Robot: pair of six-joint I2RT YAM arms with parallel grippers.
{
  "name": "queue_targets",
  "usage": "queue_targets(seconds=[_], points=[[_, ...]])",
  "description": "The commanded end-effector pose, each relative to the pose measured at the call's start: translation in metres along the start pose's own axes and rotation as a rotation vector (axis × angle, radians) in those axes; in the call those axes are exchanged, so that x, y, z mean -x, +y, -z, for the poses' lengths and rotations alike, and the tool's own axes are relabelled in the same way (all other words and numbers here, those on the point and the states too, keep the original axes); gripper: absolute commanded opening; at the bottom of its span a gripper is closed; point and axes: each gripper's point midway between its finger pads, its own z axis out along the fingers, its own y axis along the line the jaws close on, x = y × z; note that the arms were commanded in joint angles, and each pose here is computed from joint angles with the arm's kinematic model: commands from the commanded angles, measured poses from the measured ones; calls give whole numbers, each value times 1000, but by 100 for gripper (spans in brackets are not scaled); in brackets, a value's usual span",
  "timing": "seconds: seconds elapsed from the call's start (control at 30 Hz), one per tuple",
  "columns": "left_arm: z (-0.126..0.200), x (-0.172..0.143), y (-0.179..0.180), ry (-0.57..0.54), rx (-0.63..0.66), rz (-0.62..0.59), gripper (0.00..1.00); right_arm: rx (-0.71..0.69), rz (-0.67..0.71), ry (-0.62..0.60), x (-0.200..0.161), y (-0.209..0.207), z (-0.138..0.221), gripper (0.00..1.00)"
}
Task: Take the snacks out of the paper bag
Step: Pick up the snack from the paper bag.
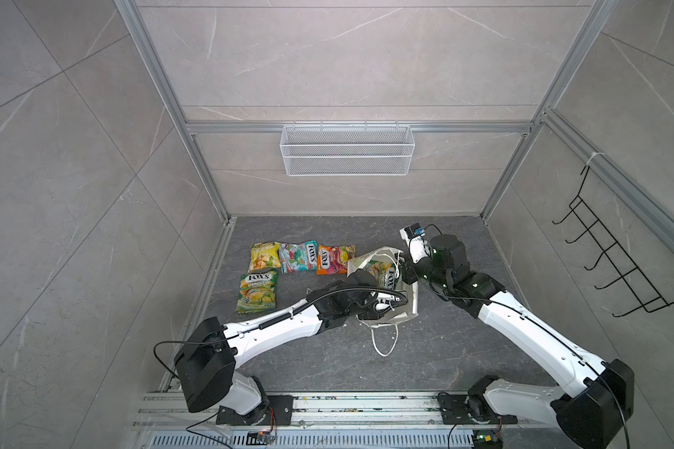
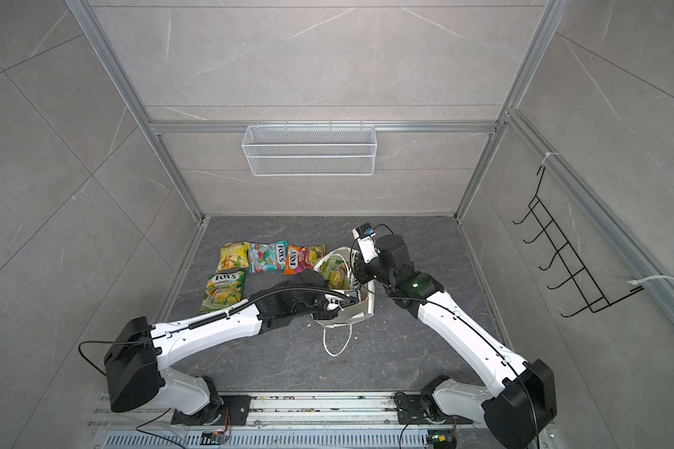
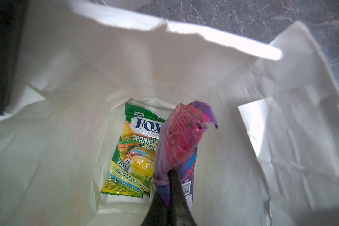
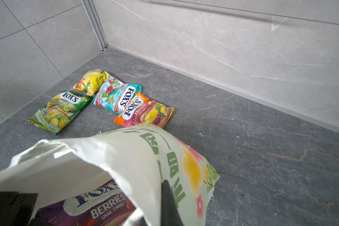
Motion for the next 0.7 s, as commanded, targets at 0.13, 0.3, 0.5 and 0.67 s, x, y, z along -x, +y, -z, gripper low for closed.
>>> queue_targets(seconds=[0.13, 0.3, 0.5, 0.67], points=[[46, 51, 43, -160, 137, -8, 0, -73, -23, -14, 3, -14, -1, 0], [69, 72, 52, -258, 166, 3, 0, -80, -24, -17, 5, -15, -1, 0], [94, 91, 58, -355, 175, 4, 0, -91, -19, -18, 6, -17, 0, 0], [124, 104, 66, -445, 217, 30, 0, -109, -26, -24, 7, -20, 1, 0]])
